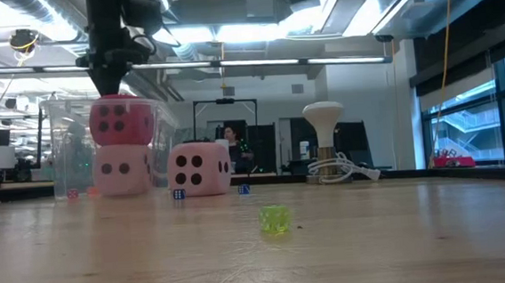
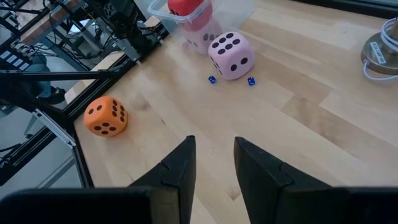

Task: Pick & Place Dice
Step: Put the small yellow dice into the transparent bin, then put the large orange dice into the transparent bin

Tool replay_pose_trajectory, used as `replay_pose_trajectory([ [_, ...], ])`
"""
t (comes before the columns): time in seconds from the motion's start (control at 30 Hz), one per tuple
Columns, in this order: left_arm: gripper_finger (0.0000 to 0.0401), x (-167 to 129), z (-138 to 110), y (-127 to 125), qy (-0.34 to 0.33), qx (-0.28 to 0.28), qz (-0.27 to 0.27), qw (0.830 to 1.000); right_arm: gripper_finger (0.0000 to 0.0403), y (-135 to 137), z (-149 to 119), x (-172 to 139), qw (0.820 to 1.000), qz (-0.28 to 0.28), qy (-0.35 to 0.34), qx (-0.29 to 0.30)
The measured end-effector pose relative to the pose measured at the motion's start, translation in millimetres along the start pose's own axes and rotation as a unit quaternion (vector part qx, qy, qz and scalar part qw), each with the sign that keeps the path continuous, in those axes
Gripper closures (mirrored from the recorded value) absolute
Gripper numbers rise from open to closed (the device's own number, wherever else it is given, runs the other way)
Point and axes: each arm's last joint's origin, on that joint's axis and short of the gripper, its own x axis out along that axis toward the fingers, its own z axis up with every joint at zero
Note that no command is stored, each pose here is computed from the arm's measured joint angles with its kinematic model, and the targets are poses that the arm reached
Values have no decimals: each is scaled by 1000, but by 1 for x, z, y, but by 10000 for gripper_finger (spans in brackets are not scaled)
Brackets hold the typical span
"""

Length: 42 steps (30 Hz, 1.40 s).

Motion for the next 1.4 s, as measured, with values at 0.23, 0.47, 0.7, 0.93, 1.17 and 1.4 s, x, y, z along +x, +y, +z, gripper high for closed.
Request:
replay_pose_trajectory([
  [0.23, 303, 0, 0, 1, -2, 0, 11, 1000, 293, 0, 0, 0, 1000, 0, -1, 0],
  [0.47, 244, 0, 0, 0, -2, 3, 9, 1000, 293, 0, 0, 0, 1000, 0, -1, 0],
  [0.7, 218, 0, 1, -1, -4, 2, -13, 1000, 293, 0, 0, 0, 1000, 0, -1, 0],
  [0.93, 212, 0, 3, 0, -16, -5, 5, 1000, 293, 0, 0, 0, 1000, 1, -1, 3],
  [1.17, 212, -9, 4, 1, -37, -14, -17, 999, 293, 0, 0, 0, 1000, 1, -1, 3],
  [1.4, 212, -44, -2, -4, -97, 71, -123, 985, 293, 0, 2, 2, 1000, -3, -3, -10],
])
